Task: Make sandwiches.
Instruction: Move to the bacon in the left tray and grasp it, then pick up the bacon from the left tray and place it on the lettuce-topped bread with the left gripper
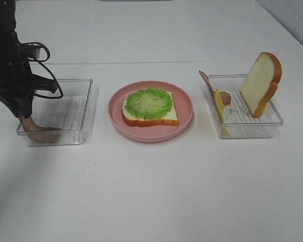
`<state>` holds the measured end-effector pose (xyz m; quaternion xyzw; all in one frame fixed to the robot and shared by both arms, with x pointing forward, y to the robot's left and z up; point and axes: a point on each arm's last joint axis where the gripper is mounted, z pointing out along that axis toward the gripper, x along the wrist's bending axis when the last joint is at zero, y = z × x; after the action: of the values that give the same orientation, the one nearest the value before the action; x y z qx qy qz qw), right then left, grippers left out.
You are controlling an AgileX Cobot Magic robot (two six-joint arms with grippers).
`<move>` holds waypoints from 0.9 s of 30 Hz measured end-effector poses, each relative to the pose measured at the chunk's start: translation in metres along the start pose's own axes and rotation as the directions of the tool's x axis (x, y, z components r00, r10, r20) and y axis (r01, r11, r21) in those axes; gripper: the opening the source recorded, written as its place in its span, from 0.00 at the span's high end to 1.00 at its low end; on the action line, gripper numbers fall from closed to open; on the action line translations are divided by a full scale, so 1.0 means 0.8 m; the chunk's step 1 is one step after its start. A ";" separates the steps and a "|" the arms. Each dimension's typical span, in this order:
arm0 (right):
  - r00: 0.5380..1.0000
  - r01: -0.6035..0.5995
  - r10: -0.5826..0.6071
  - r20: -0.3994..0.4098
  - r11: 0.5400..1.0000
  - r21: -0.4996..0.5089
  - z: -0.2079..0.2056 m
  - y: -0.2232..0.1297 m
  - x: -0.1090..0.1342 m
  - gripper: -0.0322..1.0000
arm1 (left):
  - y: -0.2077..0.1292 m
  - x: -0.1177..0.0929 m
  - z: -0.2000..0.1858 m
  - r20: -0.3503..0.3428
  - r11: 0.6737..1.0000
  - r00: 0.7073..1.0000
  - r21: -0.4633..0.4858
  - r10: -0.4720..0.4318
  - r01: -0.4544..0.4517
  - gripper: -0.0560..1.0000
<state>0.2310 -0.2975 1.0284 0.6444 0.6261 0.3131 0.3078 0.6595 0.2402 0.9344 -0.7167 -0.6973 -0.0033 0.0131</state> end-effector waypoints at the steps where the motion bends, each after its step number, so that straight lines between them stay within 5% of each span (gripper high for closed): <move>1: 1.000 0.000 0.000 0.000 1.000 0.000 0.000 0.000 0.000 0.02 | 0.000 0.000 0.000 0.000 1.000 1.000 0.003 0.005 -0.005 0.85; 4: 1.000 0.000 0.000 0.000 1.000 0.000 0.000 0.000 0.000 0.02 | -0.002 0.000 0.000 -0.002 1.000 1.000 0.015 0.015 -0.015 0.94; 18: 1.000 0.000 0.000 0.000 1.000 0.000 0.000 0.000 0.000 0.02 | -0.003 0.000 -0.006 0.001 1.000 1.000 0.004 0.019 -0.019 0.95; 27: 1.000 0.000 0.000 0.000 1.000 0.000 0.000 0.000 0.000 0.02 | -0.017 -0.004 -0.080 0.023 0.991 0.999 -0.135 0.027 -0.024 0.95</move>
<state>0.2310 -0.2975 1.0284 0.6444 0.6261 0.3131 0.3078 0.6469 0.2358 0.9981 -0.7247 -0.6864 -0.0411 -0.0441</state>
